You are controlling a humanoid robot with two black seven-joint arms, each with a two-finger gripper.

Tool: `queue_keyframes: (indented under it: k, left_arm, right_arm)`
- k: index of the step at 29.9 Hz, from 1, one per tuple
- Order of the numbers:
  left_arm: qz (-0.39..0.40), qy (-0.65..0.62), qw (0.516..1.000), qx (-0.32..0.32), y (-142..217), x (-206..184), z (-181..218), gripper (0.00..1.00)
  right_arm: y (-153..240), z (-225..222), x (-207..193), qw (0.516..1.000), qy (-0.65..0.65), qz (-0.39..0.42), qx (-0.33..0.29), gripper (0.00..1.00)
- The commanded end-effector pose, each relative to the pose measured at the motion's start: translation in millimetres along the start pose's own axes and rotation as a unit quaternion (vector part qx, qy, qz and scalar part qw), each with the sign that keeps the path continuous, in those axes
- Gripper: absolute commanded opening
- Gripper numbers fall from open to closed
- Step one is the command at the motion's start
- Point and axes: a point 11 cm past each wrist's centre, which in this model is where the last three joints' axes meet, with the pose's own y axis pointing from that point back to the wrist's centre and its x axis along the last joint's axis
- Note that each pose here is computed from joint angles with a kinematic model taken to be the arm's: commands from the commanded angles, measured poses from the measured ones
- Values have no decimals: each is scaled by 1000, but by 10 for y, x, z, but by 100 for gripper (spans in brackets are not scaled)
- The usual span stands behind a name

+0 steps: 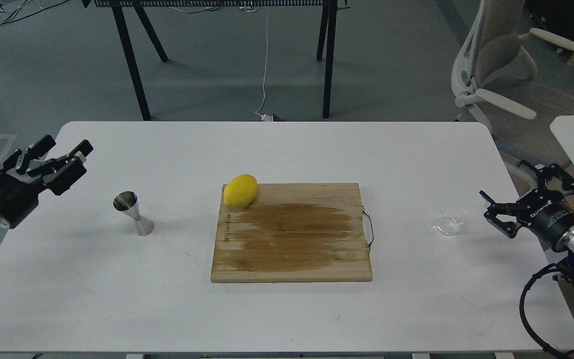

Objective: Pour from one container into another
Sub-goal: 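Raise the left gripper and bring it down beside the metal jigger, then grasp the metal jigger with the left gripper and lift it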

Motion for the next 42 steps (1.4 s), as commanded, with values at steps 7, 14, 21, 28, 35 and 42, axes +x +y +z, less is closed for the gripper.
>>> queue_keyframes:
  k: [7, 14, 21, 28, 35, 42]
  left_arm:
    - [-73, 41, 996, 10, 375, -698, 113, 100]
    - [-92, 74, 993, 9, 440, -1048, 280, 99]
    - [-87, 87, 992, 21, 327, -1230, 315, 99]
    - [-70, 87, 994, 19, 109, -1204, 339, 99]
    - [-57, 94, 994, 9, -75, -1193, 440, 99]
    - [-56, 99, 993, 13, -171, -1291, 493, 99]
  right_arm:
    - [4, 19, 15, 1000, -2, 2, 0, 100]
    - [39, 20, 88, 1000, -3, 13, 1, 100]
    - [51, 28, 102, 1000, -4, 14, 0, 100]
    - [64, 9, 109, 1000, -2, 16, 2, 100]
    - [67, 2, 110, 1000, -2, 16, 2, 100]
    - [73, -13, 111, 1000, 0, 17, 3, 100]
